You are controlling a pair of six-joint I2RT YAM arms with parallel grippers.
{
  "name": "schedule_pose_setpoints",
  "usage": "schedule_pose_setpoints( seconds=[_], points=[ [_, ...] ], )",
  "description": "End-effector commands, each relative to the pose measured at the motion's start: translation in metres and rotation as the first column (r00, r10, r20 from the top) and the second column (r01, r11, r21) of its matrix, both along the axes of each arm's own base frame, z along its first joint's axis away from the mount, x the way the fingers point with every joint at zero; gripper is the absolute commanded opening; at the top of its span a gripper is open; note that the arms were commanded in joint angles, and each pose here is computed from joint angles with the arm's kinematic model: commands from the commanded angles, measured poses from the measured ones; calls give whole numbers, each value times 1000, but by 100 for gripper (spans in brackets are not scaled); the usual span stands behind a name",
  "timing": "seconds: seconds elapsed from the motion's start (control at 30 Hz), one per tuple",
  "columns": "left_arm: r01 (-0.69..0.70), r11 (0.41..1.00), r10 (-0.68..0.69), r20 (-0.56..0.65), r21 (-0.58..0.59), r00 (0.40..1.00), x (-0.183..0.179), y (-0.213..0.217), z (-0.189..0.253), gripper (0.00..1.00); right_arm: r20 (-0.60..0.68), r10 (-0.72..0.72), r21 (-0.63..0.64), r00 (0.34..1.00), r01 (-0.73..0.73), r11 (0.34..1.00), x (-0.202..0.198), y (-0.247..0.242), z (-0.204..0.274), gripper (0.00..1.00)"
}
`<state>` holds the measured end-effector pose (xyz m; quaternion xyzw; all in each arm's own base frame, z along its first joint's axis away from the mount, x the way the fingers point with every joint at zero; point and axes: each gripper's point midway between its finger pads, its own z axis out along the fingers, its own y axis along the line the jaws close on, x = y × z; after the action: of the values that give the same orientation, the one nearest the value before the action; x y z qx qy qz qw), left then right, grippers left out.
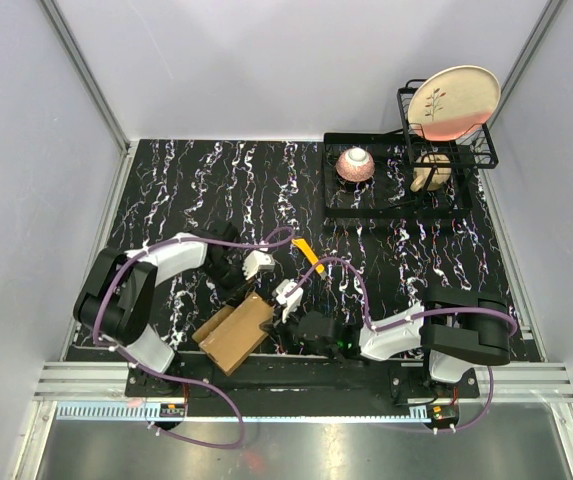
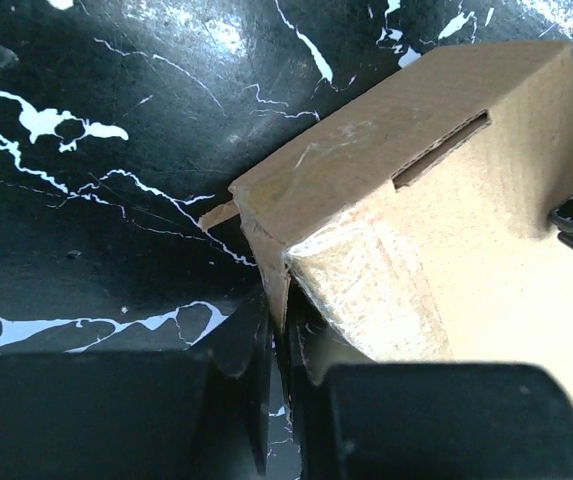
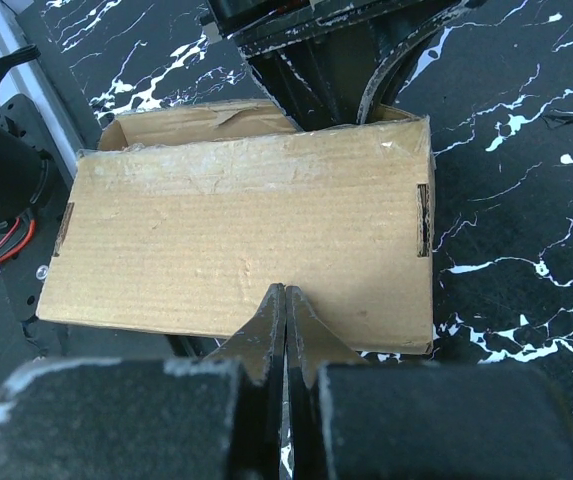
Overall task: Unpack the express box
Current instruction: Open the express box at the center of the board.
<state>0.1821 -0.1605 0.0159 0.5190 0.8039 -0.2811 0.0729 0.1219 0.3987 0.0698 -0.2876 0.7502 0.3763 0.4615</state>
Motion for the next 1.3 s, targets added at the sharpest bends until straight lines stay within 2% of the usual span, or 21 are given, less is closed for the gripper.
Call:
schedule_pose_setpoints(
  seconds=[0.0, 0.03, 0.13, 0.27, 0.4, 0.53, 0.57, 0.63, 0.67, 0.7, 0.73, 0.77, 0.8, 0.83, 0.87, 0.9, 0.93, 1.0, 1.03, 1.1, 1.27],
  points=[
    [64, 998, -64, 36, 16, 997, 8, 3, -13, 3, -32, -40, -102, 999, 37, 994, 2, -24, -29, 0],
    [59, 998, -60, 42, 14, 997, 11, 2, -10, 0, -32, -41, -97, 999, 38, 995, 2, -24, -28, 0],
    [28, 999, -25, 126, -22, 992, 36, -1, 16, 0, -27, -44, -89, 999, 42, 995, 3, -25, -24, 0],
    [10, 997, 12, 300, -72, 954, 75, -9, 85, 0, -3, -46, -67, 999, 45, 997, 5, -24, -12, 0],
    [-2, 993, 65, 520, -122, 852, 96, -9, 167, 0, 9, -78, -52, 997, 78, 996, 11, -25, -5, 0],
    [-11, 998, 44, 669, -54, 742, 96, 0, 197, 0, 17, -119, -16, 993, 119, 993, 19, -25, 8, 0],
    [-30, 999, 37, 721, -23, 692, 97, 11, 205, 0, 18, -135, -2, 991, 135, 991, 22, -27, 13, 0],
    [-25, 999, -18, 794, 42, 607, 104, 23, 200, 0, 21, -204, 49, 979, 203, 978, 37, -41, 30, 7],
    [-38, 998, -22, 847, 49, 531, 101, 32, 215, 0, 5, -241, 64, 971, 240, 969, 44, -49, 35, 10],
    [-26, 998, -34, 873, 53, 487, 99, 35, 218, 0, -10, -292, 119, 956, 291, 949, 61, -61, 52, 11],
    [12, 997, -70, 897, 72, 436, 97, 32, 214, 0, -35, -314, 139, 949, 316, 939, 69, -71, 55, 14],
    [0, 998, -57, 933, 60, 355, 90, 37, 229, 0, -84, -324, 185, 942, 334, 924, 75, -75, 63, 16],
    [-9, 998, -55, 949, 61, 309, 88, 37, 232, 0, -98, -300, 243, 949, 315, 918, 76, -77, 81, 19],
    [11, 998, -62, 963, 61, 262, 86, 26, 228, 0, -98, -306, 271, 947, 321, 908, 82, -80, 91, 29],
    [-55, 996, -54, 977, 67, 208, 88, 35, 235, 0, -83, -263, 292, 961, 275, 916, 77, -76, 102, 35],
    [-71, 996, -43, 981, 58, 190, 89, 33, 236, 0, -65, -232, 313, 971, 241, 919, 74, -72, 112, 42],
    [-84, 996, 1, 981, 16, 195, 87, 28, 239, 0, -48, -201, 326, 978, 206, 923, 72, -66, 120, 58],
    [-127, 992, 42, 975, -14, 217, 91, 27, 239, 0, -18, -124, 330, 992, 123, 936, 63, -55, 122, 76],
    [-156, 986, 99, 971, -65, 219, 92, 25, 248, 0, 7, -99, 335, 995, 91, 938, 61, -51, 124, 88],
    [-170, 979, 150, 962, -112, 229, 93, 21, 255, 0, 21, -32, 326, 999, 23, 945, 53, -43, 119, 99],
    [-151, 972, 213, 952, -182, 219, 85, 14, 273, 0, 123, 6, 344, 992, -49, 938, 49, -40, 132, 100]
  ],
)
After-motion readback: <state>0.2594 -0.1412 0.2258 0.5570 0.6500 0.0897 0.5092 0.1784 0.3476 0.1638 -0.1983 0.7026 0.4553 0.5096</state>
